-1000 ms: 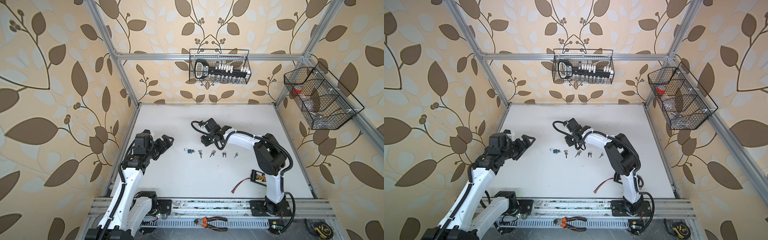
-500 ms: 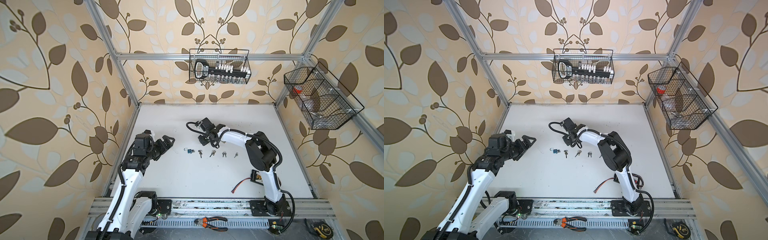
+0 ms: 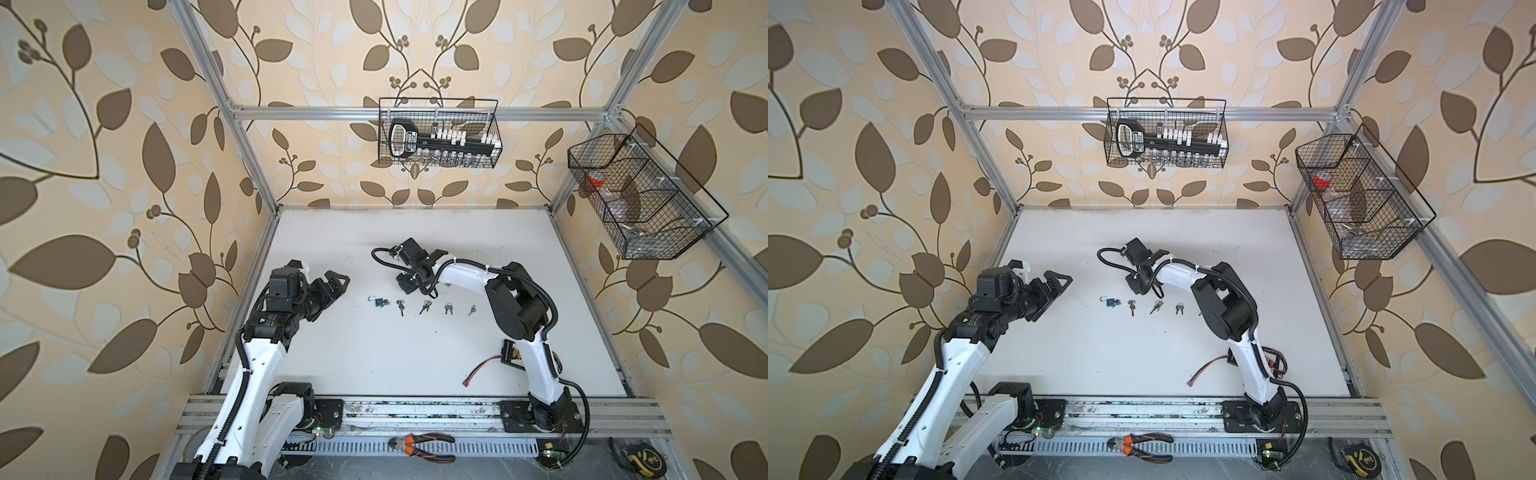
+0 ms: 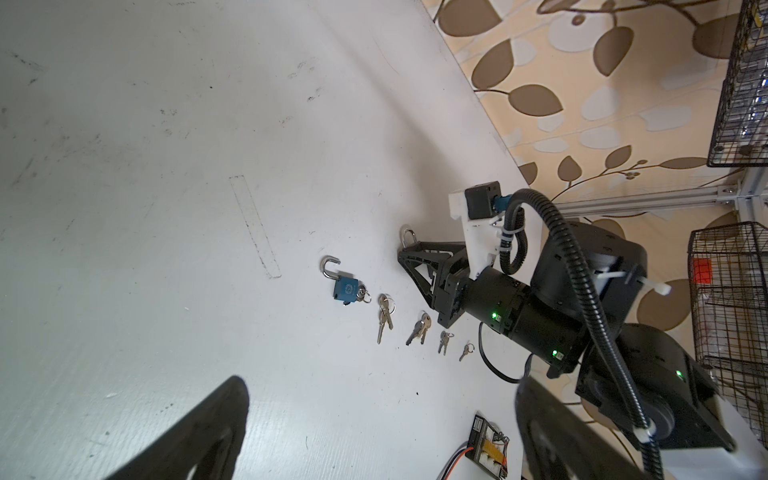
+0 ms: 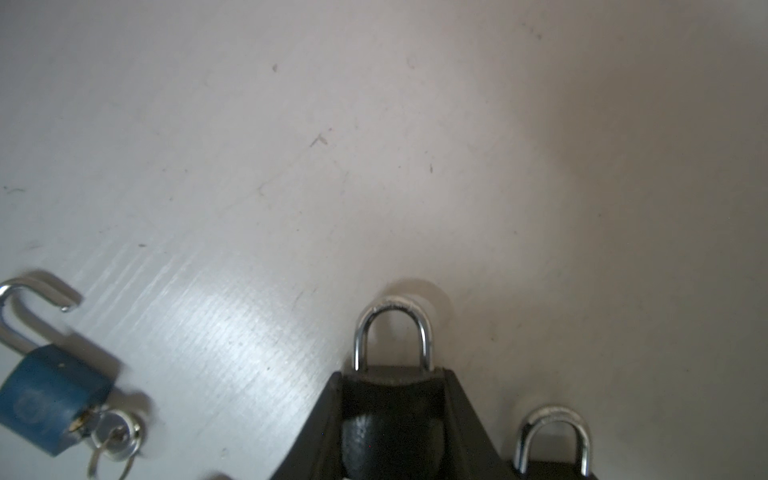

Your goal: Lock with the key

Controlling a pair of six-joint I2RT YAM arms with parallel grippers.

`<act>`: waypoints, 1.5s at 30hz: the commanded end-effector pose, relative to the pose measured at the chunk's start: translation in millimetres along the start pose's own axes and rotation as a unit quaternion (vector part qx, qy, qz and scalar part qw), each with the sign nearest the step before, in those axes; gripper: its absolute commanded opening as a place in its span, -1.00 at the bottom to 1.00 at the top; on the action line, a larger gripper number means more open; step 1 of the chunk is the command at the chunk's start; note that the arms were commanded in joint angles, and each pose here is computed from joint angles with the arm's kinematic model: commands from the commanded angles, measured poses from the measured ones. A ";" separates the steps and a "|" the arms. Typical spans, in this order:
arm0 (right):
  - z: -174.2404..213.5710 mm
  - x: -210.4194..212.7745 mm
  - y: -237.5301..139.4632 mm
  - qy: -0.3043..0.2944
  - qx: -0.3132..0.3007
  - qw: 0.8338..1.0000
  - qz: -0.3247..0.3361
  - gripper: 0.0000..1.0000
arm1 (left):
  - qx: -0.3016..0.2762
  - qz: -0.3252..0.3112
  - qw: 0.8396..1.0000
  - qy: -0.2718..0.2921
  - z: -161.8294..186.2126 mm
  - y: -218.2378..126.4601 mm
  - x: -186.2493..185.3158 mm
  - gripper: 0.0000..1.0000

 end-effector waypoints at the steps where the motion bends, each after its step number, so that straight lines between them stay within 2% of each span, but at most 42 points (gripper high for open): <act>1: -0.1 2.6 5.7 -0.010 0.010 1.000 -0.004 -0.62 | 0.000 0.010 1.000 0.006 1.1 -3.1 0.9 0.98; 5: -0.3 3.0 6.0 -0.010 0.010 1.000 -0.007 -0.39 | 0.000 0.009 1.000 0.009 1.4 -4.5 0.3 0.98; 14: -9.6 1.7 -1.4 -0.009 -0.004 1.000 -0.011 -0.16 | -0.014 -0.013 0.999 0.039 -1.7 -14.8 -6.3 0.98; 20: -24.4 -4.9 -28.6 -0.010 -0.038 0.999 -0.002 -0.13 | -0.025 -0.028 0.997 0.061 -6.8 -22.7 -13.6 0.98; 23: -27.4 -4.4 -50.2 -0.020 -0.086 0.996 -0.002 -0.13 | -0.030 -0.033 0.997 0.065 -12.0 -24.7 -16.5 0.98; 25: -23.6 -1.1 -59.2 -0.043 -0.121 0.992 -0.015 -0.13 | -0.033 -0.030 0.997 0.058 -16.5 -24.7 -16.3 0.98; 27: -21.1 20.6 -65.8 -0.099 -0.143 0.984 -0.043 -0.11 | -0.034 -0.022 0.998 0.044 -22.9 -24.5 -14.9 0.98; 35: -8.9 59.1 -60.4 -0.244 -0.156 0.948 -0.130 -0.01 | -0.040 0.022 0.998 -0.043 -48.9 -31.1 8.0 0.98; 37: -8.1 63.0 -56.9 -0.269 -0.156 0.940 -0.138 0.05 | -0.043 0.021 0.997 -0.054 -50.1 -31.4 12.3 0.98; 45: -11.2 71.5 -39.8 -0.336 -0.133 0.916 -0.174 0.04 | -0.056 0.034 0.995 -0.078 -49.1 -34.4 20.7 0.98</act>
Point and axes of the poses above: each gripper's point midway between its finger pads, its own y axis out along the fingers, its own x axis along the line the jaws close on, z = x × y, the point moved 10 cm from there along -y, back along the fingers, and after that the axes turned 12 degrees about -y, right-handed, at the moved point
